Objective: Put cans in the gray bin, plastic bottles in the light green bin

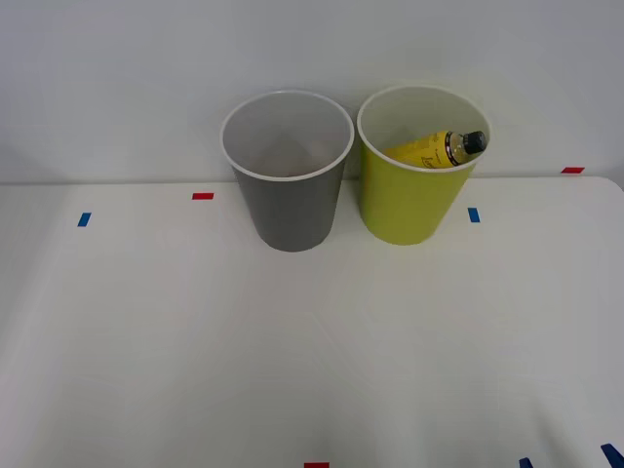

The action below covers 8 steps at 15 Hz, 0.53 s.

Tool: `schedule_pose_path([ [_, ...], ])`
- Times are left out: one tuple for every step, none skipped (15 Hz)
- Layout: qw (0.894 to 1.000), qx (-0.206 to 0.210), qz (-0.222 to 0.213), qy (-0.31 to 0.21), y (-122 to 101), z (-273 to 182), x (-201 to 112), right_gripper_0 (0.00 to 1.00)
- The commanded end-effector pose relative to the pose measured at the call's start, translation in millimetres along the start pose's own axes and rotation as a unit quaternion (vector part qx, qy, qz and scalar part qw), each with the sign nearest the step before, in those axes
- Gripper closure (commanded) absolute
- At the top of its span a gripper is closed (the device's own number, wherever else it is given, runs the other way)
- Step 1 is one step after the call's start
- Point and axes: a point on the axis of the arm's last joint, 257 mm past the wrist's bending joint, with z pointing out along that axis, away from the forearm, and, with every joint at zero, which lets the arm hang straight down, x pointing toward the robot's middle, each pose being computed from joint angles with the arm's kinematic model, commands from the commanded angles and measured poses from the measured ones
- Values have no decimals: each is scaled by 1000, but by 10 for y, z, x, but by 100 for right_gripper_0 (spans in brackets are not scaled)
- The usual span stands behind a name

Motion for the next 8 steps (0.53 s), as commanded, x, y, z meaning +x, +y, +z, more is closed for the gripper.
schedule_pose_path([
  [1000, 0, 0, 0, 0, 0, 0, 0],
  [1000, 0, 0, 0, 0, 0, 0, 0],
  [1000, 0, 0, 0, 0, 0, 0, 0],
  [1000, 0, 0, 0, 0, 0, 0, 0],
  [1000, 0, 0, 0, 0, 0, 0, 0],
  [1000, 0, 0, 0, 0, 0, 0, 0],
  [1000, 0, 0, 0, 0, 0, 0, 0],
  [1000, 0, 0, 0, 0, 0, 0, 0],
])
